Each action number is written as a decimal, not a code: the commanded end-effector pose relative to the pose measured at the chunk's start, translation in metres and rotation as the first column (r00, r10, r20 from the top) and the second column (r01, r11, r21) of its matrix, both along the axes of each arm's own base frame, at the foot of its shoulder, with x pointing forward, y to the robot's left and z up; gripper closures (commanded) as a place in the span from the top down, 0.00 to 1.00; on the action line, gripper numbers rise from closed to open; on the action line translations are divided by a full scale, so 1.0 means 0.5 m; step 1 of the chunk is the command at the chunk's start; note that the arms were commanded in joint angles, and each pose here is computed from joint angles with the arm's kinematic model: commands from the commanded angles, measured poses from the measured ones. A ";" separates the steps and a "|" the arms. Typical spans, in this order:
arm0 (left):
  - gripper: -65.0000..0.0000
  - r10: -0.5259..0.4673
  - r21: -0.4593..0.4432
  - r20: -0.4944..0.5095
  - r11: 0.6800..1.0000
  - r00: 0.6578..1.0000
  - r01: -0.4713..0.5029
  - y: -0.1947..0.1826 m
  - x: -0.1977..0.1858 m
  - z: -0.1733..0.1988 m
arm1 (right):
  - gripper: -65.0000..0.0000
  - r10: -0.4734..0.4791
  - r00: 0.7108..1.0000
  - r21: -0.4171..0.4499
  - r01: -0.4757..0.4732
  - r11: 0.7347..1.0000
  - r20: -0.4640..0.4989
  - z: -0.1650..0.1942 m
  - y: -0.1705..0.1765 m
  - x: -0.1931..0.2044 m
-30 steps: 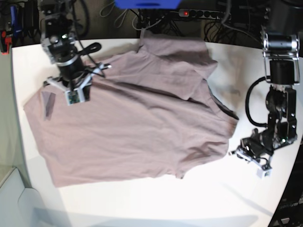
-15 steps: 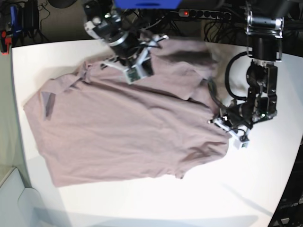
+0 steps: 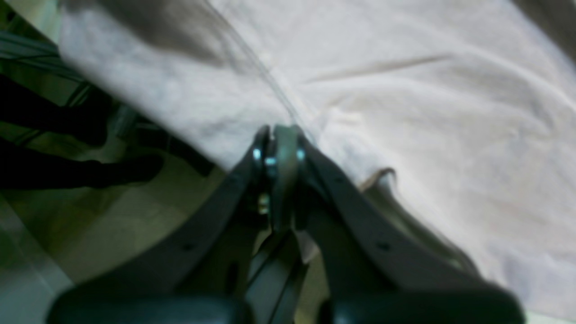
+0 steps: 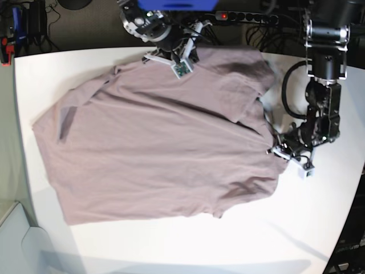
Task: Layout the t-shirt on the table in an organized manner, then fold the t-shirt properly
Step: 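Drag the grasped shirt portions with both grippers to reposition the shirt, then regrasp the shirt with both grippers and pull it outward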
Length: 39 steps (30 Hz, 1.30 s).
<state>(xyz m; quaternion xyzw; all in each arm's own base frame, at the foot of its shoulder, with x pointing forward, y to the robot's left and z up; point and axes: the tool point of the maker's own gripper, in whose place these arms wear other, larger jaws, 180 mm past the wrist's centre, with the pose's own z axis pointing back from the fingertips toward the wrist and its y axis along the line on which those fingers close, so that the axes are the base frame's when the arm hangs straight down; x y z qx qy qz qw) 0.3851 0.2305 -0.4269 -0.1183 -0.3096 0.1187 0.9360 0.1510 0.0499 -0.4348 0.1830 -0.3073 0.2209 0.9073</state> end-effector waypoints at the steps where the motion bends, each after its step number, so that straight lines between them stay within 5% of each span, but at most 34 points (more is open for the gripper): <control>1: 0.00 0.016 0.027 0.033 1.000 0.999 -0.017 0.022 0.026 0.028 | 0.00 0.013 0.999 -0.044 -0.015 0.999 -0.041 -0.019 -0.023 -0.024; 12: 0.00 0.035 0.029 0.102 0.999 0.994 -0.038 0.040 0.100 0.095 | 0.00 0.069 0.997 -0.174 -0.073 0.982 -0.028 -0.046 -0.126 -0.027; 23: 0.00 0.001 0.163 0.091 0.986 0.996 -0.016 0.057 0.104 0.092 | 0.00 -0.111 0.992 -0.270 0.121 0.955 0.053 -0.030 -0.281 0.065; 34: 0.00 -0.053 0.180 0.199 0.983 0.979 0.017 0.028 0.123 0.168 | 0.00 -0.158 0.934 -0.185 0.225 0.957 0.319 0.147 -0.289 0.190; 39: 0.00 -0.085 0.179 0.262 0.983 0.961 0.038 0.002 0.103 0.224 | 0.00 -0.177 0.927 -0.135 0.232 0.963 0.331 0.168 -0.260 0.192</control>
